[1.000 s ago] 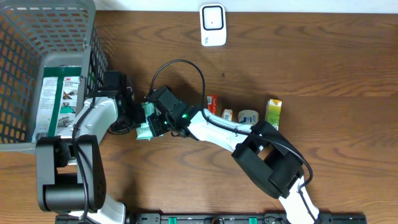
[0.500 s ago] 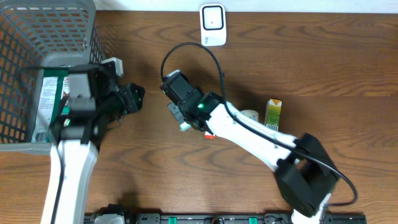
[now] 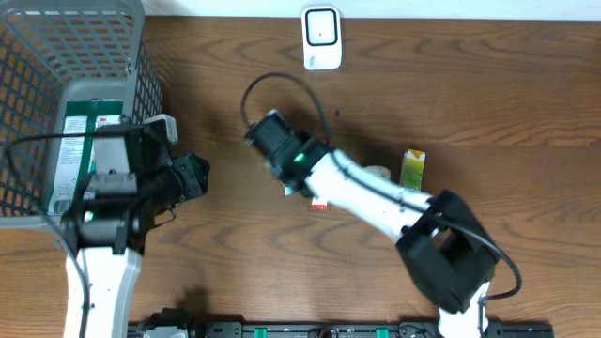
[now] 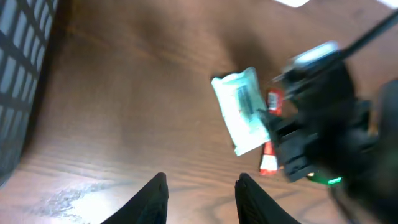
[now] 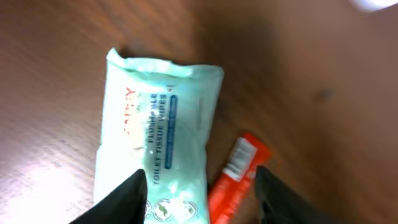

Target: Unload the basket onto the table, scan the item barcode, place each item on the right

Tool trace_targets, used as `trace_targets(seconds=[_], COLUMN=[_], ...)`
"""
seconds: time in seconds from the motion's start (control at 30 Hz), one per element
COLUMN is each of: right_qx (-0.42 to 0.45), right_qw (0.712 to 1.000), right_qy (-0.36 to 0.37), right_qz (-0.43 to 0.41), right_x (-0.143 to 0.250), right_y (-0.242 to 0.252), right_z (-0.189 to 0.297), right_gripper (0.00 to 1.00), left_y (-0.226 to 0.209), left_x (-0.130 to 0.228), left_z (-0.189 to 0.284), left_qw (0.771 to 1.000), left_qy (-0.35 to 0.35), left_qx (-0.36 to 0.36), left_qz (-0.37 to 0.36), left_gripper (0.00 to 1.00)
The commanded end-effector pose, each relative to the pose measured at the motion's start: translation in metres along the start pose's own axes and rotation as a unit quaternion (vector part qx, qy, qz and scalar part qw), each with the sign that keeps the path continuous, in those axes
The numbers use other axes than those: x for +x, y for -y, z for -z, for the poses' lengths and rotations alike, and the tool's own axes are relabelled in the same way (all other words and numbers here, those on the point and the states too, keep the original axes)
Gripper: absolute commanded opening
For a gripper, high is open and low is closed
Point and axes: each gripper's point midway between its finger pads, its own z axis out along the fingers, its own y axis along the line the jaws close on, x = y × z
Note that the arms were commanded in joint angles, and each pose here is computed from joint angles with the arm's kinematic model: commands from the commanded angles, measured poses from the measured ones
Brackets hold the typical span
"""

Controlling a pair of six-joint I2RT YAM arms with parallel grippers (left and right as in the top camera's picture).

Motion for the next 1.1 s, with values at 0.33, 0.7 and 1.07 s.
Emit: trace_targets(seconds=[0.33,0.7,1.07], right_qx=[-0.365,-0.389,-0.404], right_qw=[0.917,0.913,0.909], right_qy=[-0.014,-0.028,-0.04], right_qz=[-0.163,-0.12,-0.092], right_x=[0.007,0.017,0.023], right_y=[0.052,0.008,-0.029], right_z=[0.005,-0.034,-0.044], right_gripper=[0.6,0.57,0.28], left_y=[-0.002,-0.014,0.01], left_x=[0.032,0.05,0.08], left_z=[-0.08,-0.13,-0.209], left_qw=[0.991,0.98,0.968], left_qy=[-0.135,-0.195,-0.248], left_qx=[-0.018,-0.035,0.047], left_qz=[-0.011,-0.006,-0.01], left_gripper=[0.37,0.2,0.09])
